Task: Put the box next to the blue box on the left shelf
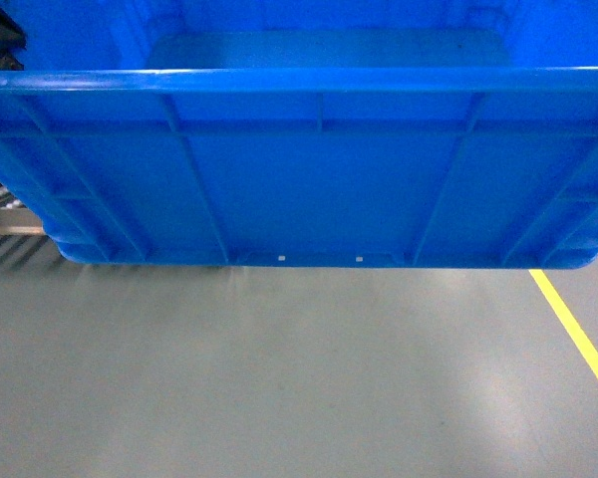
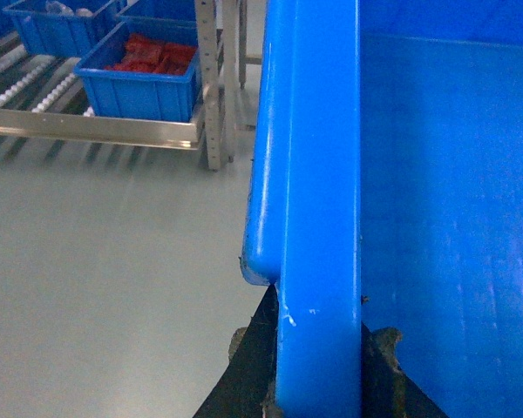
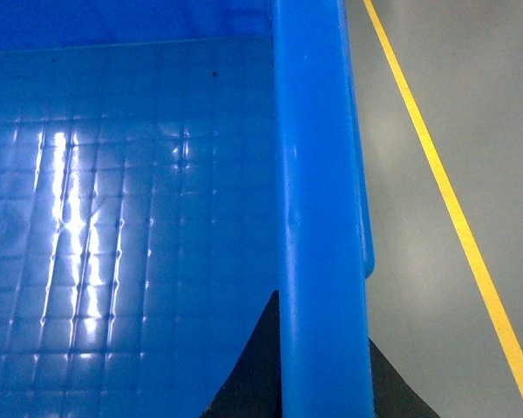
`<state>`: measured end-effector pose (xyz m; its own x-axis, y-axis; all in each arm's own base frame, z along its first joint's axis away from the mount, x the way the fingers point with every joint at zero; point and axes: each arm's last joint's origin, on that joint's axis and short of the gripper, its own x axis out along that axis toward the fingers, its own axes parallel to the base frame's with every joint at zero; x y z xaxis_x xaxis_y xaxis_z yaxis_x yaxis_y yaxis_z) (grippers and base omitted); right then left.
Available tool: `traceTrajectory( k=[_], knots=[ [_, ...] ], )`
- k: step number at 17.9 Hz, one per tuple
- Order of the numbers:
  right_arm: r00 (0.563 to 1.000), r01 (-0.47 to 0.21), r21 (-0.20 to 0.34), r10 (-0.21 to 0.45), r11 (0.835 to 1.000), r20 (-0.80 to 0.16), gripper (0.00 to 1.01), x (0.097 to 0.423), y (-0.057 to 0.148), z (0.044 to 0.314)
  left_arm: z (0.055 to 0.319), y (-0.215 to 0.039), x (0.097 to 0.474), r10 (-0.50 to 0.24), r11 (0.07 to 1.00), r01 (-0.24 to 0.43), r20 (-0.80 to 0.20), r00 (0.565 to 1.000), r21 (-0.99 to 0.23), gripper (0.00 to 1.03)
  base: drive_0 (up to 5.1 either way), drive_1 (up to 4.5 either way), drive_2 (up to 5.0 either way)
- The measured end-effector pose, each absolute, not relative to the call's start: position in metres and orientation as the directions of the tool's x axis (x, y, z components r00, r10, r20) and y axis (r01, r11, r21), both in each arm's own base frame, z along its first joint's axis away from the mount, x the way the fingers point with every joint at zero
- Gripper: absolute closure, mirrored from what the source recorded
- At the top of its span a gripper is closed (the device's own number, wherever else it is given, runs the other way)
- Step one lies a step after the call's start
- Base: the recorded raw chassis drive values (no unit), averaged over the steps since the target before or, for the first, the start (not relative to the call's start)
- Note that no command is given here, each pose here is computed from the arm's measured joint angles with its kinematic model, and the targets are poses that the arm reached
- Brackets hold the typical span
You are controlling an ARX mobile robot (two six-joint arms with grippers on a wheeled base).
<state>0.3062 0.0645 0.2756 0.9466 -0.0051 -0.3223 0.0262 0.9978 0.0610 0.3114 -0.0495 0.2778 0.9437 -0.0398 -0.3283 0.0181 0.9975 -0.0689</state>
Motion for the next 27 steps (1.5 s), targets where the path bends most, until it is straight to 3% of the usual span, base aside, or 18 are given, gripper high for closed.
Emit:
traceTrajectory(
  k=[27],
  knots=[
    [0.947,0.026,0.061,-0.005,0.998,-0.321,0.94,0.3063,0.0645,0.2756,0.2778,-0.0495,0.3114,-0.04,0.997,0.018,-0.328,0.944,-0.07,0.95,0.0,4.31,-4.3]
  ],
)
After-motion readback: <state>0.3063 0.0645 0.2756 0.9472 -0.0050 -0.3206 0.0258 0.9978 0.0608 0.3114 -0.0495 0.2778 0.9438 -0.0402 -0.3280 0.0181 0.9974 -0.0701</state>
